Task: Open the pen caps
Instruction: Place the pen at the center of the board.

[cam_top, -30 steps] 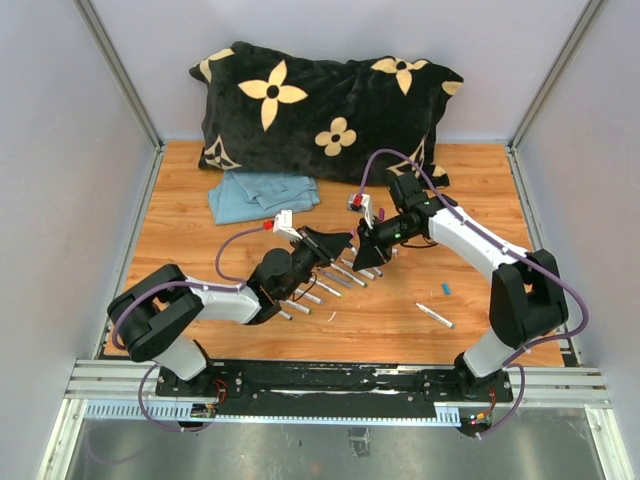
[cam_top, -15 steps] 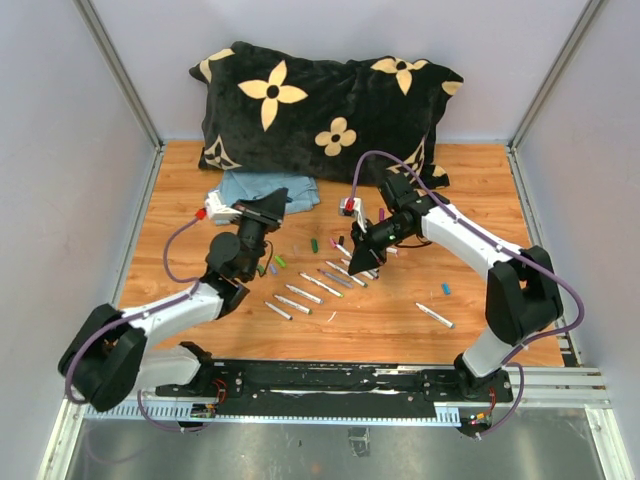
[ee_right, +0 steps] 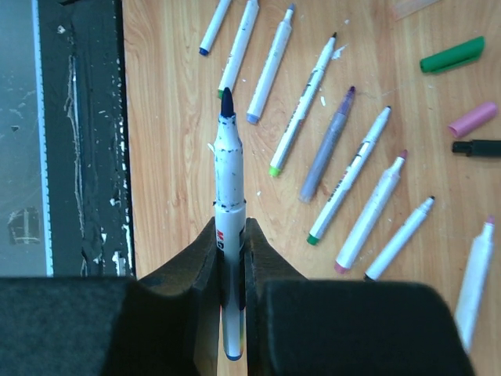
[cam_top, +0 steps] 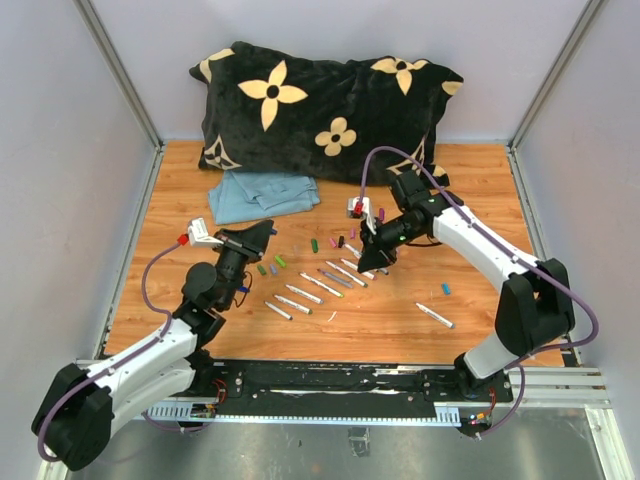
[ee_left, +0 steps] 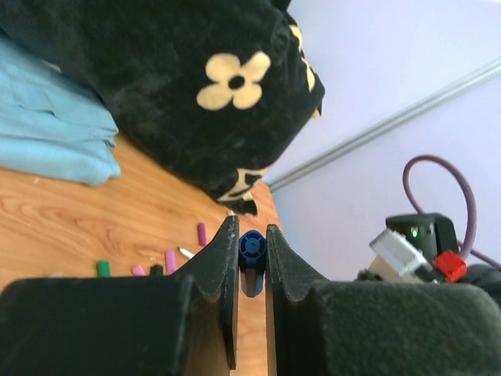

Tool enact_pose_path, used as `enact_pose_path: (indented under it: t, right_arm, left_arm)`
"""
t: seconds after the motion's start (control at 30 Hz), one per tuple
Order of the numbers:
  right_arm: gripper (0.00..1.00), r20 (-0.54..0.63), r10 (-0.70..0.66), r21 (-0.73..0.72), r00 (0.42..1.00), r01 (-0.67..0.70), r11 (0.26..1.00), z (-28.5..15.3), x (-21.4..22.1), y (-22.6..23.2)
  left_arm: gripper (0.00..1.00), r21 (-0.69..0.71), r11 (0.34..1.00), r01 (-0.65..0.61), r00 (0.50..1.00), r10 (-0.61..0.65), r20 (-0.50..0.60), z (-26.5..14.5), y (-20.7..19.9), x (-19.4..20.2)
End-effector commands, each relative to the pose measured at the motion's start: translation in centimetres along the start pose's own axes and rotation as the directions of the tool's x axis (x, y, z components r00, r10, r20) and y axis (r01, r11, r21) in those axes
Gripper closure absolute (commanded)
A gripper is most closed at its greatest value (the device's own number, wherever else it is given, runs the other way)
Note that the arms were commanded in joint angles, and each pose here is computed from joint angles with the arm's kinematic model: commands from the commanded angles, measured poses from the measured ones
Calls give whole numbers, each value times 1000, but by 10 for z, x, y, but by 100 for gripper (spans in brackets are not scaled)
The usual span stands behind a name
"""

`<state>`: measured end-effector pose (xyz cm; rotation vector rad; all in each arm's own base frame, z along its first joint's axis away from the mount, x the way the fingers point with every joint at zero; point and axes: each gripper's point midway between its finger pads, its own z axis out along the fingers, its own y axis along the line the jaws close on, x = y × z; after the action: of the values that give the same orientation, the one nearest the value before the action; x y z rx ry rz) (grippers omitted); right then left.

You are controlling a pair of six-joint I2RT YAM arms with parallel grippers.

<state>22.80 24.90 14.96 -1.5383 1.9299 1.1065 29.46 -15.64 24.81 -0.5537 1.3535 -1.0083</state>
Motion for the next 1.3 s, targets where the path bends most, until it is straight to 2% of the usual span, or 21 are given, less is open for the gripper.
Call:
enact_pose_path:
  t: [0.0, 0.37, 0.73, 1.1, 1.27]
  right_arm:
    - [99, -17, -44, 95, 999, 46, 994, -28, 4, -8]
    - [99, 18, 69, 308, 997, -71, 949, -94, 36, -26]
    - [95, -9, 280, 533, 960, -232, 813, -157, 127, -40]
    - [90, -86, 505, 597, 859, -361, 716, -167, 220, -52]
    - [89, -117, 559, 600, 821, -390, 699, -161, 246, -56]
  left_arm:
    - [100, 39, 999, 26, 994, -22, -103, -17, -1, 17]
    - [100, 116, 988, 106, 954, -68, -290, -36, -16, 52]
    - [100, 124, 989, 74, 918, -19, -396, -45, -40, 114]
    - [100, 120, 991, 62, 853, 10, -522, -33, -64, 198]
    - [100, 96, 994, 53, 801, 15, -598, -20, -64, 250]
